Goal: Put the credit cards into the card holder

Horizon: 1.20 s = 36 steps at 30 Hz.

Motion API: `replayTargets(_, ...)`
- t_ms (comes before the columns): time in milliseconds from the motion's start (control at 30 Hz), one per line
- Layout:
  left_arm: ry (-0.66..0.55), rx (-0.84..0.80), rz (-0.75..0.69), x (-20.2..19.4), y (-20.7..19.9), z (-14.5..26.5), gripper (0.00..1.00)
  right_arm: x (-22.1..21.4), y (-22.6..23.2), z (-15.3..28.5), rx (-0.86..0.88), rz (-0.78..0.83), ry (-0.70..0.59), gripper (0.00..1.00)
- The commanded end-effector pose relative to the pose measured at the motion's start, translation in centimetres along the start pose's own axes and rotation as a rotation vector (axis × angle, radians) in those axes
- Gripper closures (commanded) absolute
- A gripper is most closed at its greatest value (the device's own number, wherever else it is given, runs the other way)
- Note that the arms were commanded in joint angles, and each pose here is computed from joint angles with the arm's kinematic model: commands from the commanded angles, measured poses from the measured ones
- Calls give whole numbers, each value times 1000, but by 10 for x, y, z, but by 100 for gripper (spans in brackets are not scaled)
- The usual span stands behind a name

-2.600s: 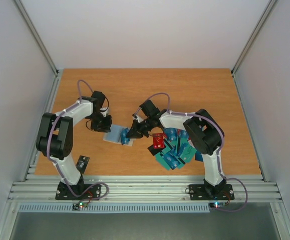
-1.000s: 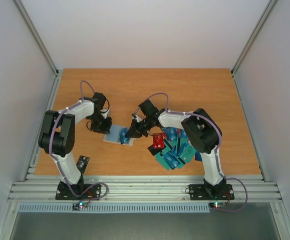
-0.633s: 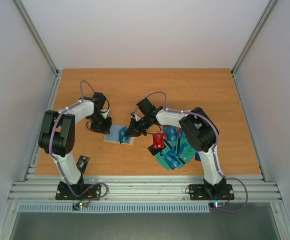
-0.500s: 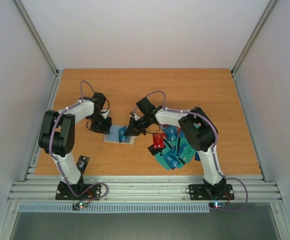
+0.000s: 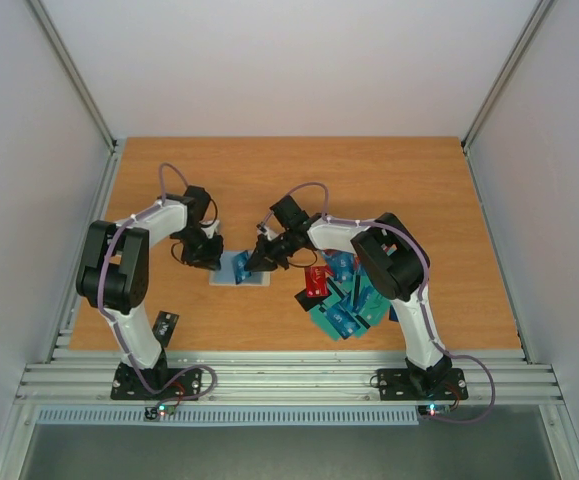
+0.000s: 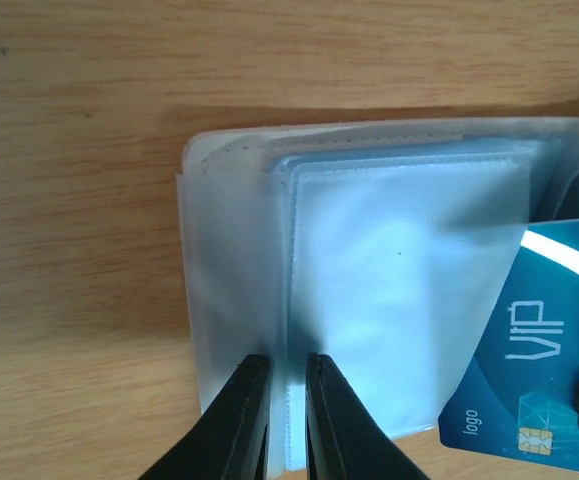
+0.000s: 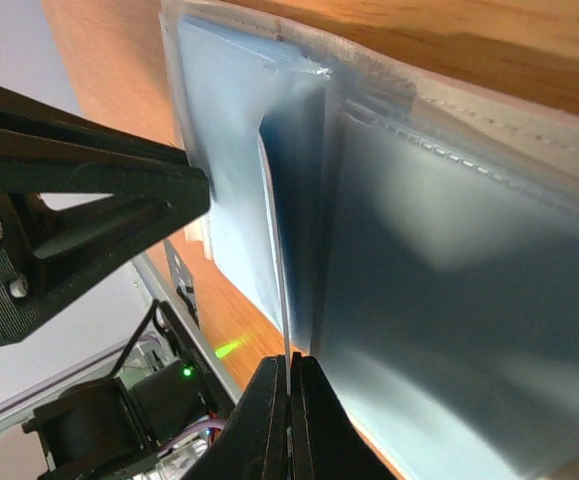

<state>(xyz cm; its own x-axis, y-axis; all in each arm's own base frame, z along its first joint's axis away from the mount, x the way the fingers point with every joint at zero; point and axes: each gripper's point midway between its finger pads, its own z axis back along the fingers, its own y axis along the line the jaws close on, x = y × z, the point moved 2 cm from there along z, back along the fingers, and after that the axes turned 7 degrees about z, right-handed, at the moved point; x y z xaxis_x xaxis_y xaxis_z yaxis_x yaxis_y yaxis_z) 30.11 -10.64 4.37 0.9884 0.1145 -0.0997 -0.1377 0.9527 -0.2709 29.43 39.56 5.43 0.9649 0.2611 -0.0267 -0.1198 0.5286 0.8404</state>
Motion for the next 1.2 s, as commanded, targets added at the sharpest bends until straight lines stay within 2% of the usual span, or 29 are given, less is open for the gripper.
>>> replayTargets(0, 24, -39, 22, -13, -3, 4, 86, 5, 0, -5, -2, 42, -24, 99)
replayTargets(467, 59, -30, 39, -26, 2, -1, 87, 6, -3, -3, -1, 99, -79, 99)
replayTargets(800, 63, -4, 33, -28, 6, 1, 87, 0, 11, 7, -22, 214, -37, 99)
replayTargets(1167, 57, -4, 38, -24, 4, 3, 87, 1, 11, 12, -55, 234, -49, 99)
